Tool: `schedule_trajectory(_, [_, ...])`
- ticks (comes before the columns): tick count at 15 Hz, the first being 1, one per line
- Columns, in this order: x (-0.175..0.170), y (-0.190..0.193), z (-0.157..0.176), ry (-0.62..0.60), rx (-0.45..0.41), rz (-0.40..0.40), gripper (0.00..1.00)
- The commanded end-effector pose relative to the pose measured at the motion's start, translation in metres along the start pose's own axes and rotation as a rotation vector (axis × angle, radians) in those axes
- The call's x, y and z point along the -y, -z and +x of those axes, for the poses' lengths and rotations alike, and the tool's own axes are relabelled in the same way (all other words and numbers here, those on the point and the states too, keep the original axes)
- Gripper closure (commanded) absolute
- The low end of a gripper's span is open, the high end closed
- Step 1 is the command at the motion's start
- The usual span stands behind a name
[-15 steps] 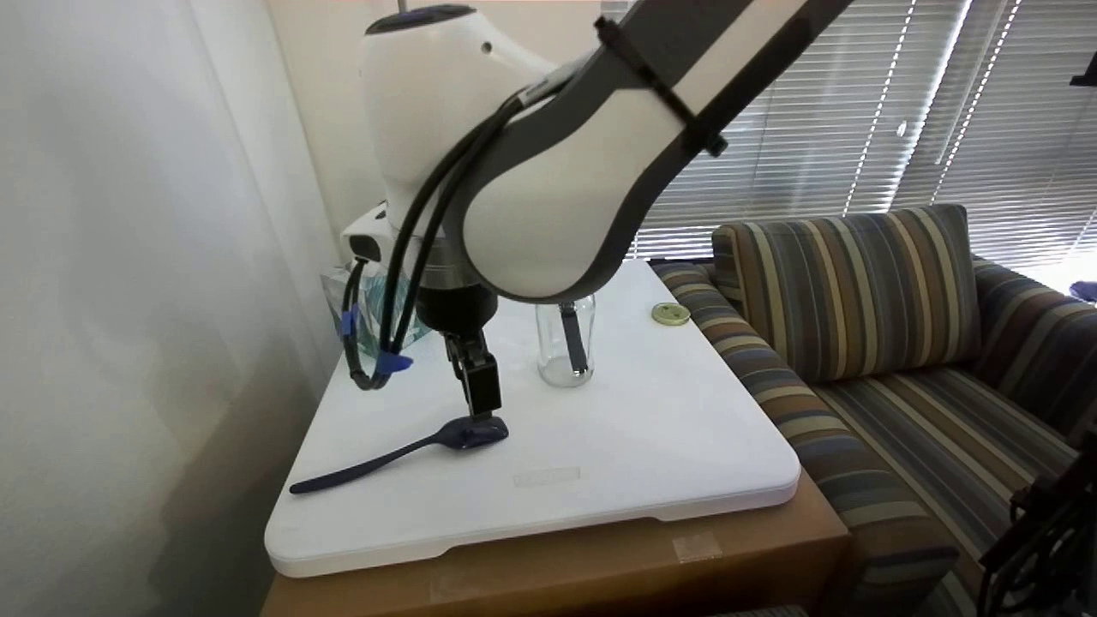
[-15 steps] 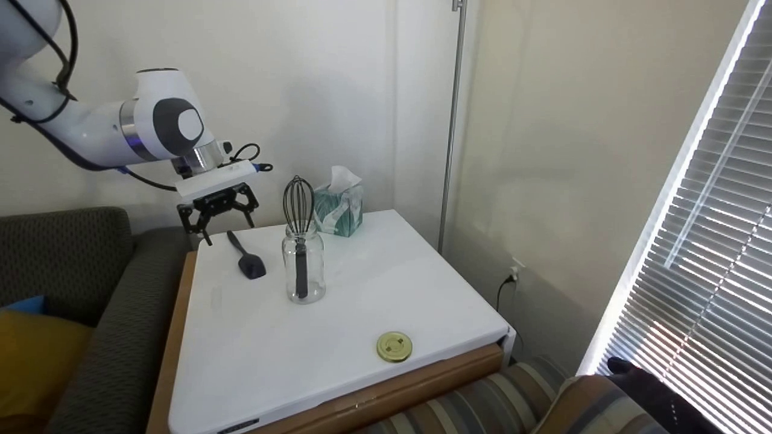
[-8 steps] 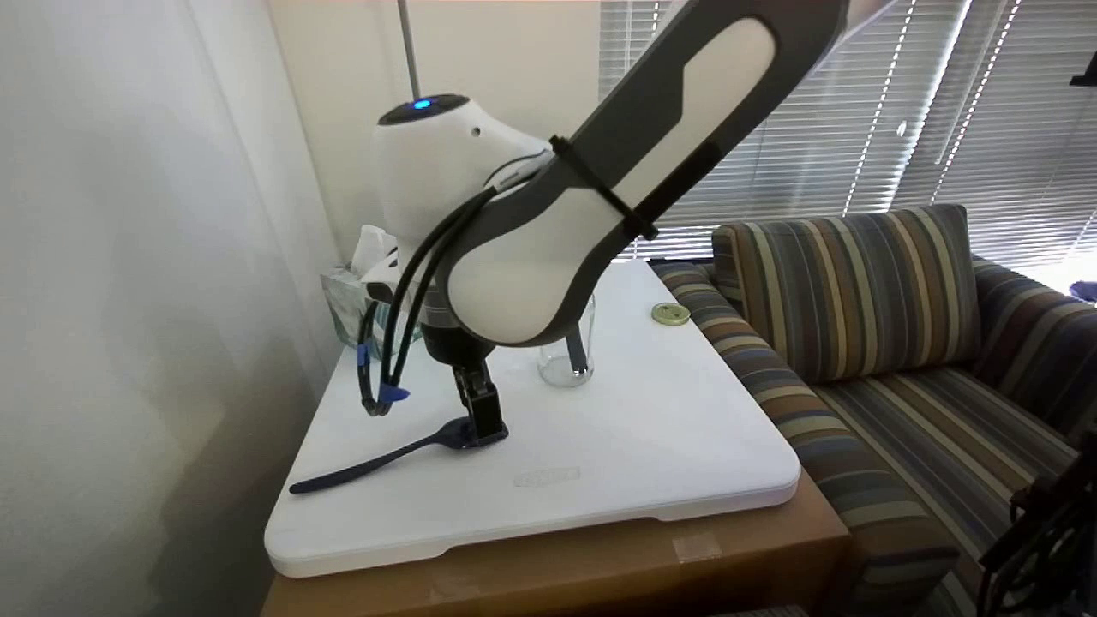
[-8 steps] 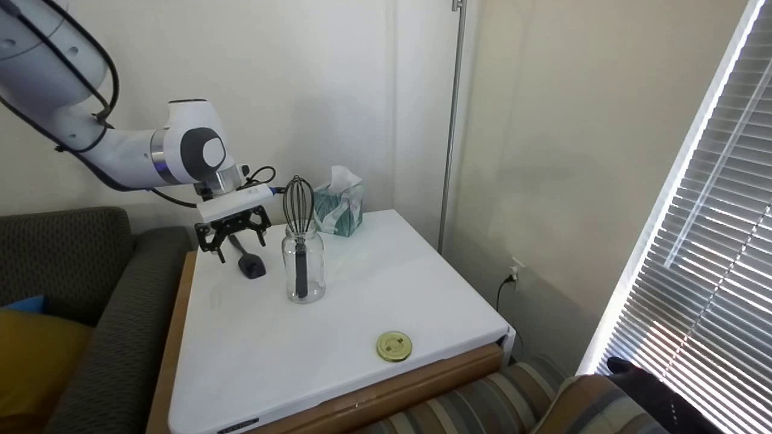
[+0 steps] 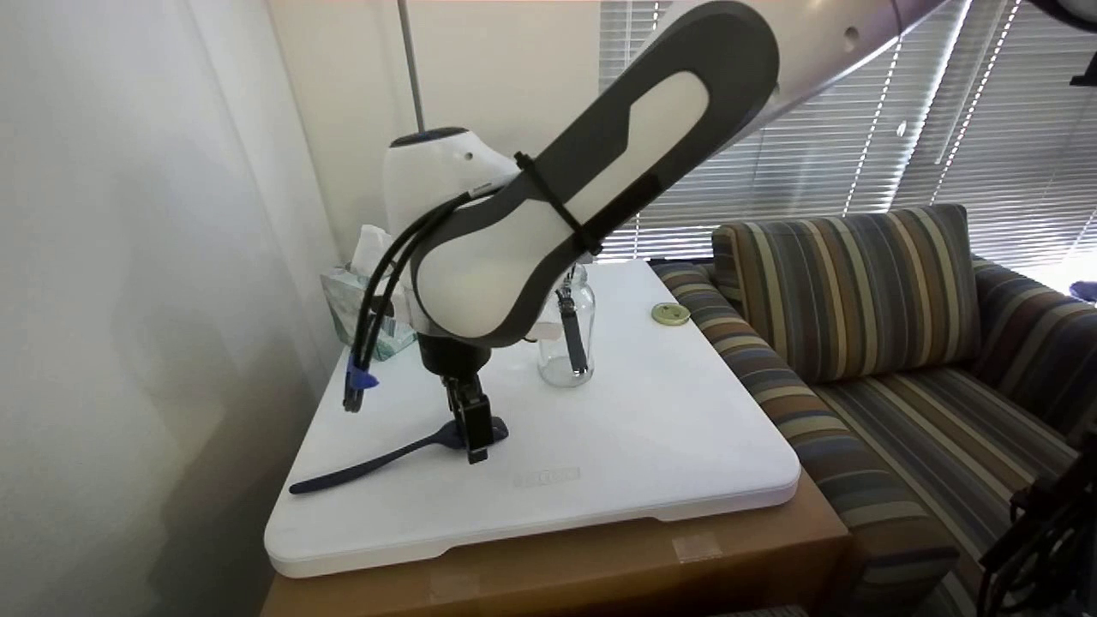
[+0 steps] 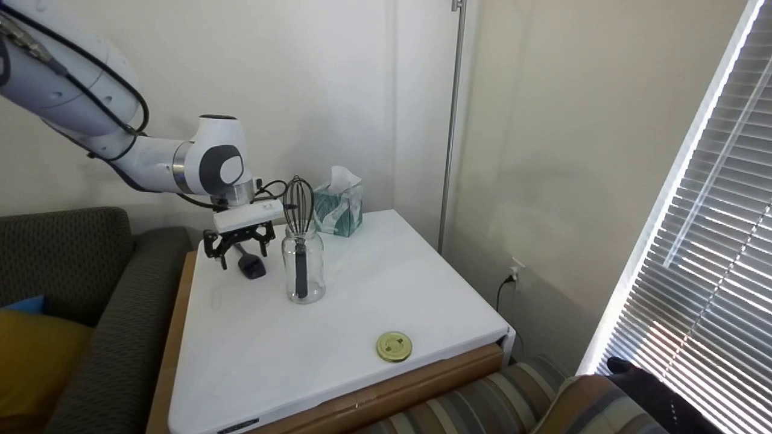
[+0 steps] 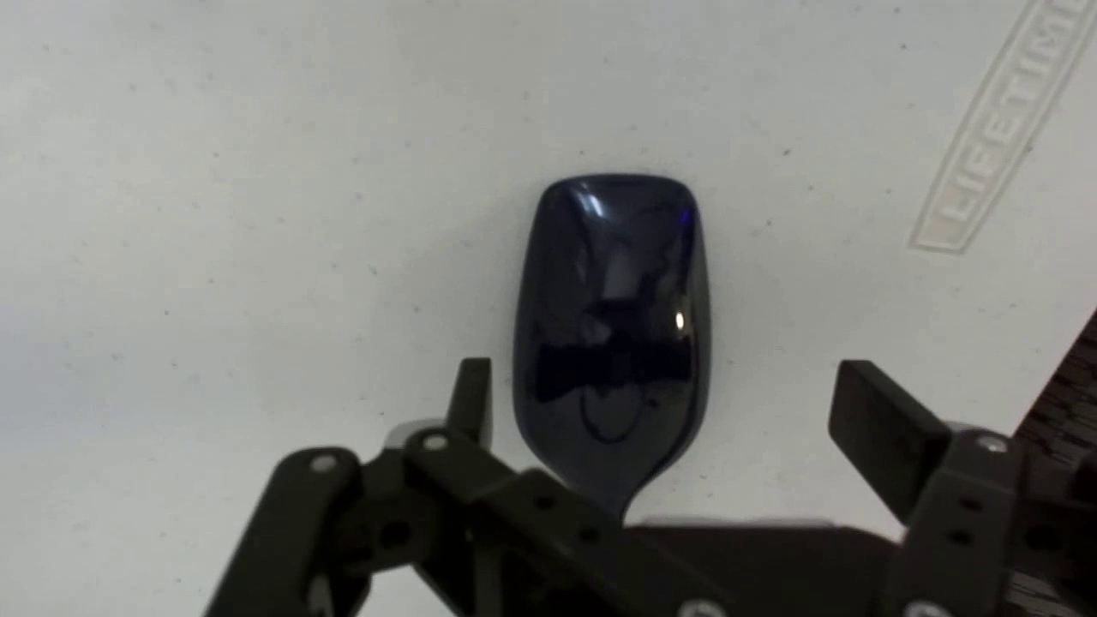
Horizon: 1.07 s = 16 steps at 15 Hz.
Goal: Put the dishing spoon in the glass cup
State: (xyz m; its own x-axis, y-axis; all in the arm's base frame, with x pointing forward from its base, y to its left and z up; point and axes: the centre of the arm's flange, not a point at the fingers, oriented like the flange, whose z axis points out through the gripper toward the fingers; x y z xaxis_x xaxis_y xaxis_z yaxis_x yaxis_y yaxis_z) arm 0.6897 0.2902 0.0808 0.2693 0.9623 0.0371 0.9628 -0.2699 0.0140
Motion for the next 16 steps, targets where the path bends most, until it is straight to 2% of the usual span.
schedule_trajectory(1, [-0.020,-0.009,0.004,0.012,-0.010,0.057,0.00])
schedule_trajectory(14, [-0.015,-0.025,0.004,0.016,0.038,0.073,0.00])
schedule_trajectory(15, [-0.015,-0.025,0.005,0.018,0.039,0.073,0.22])
schedule_trajectory(16, [-0.016,-0.025,0.005,0.017,0.042,0.073,0.26])
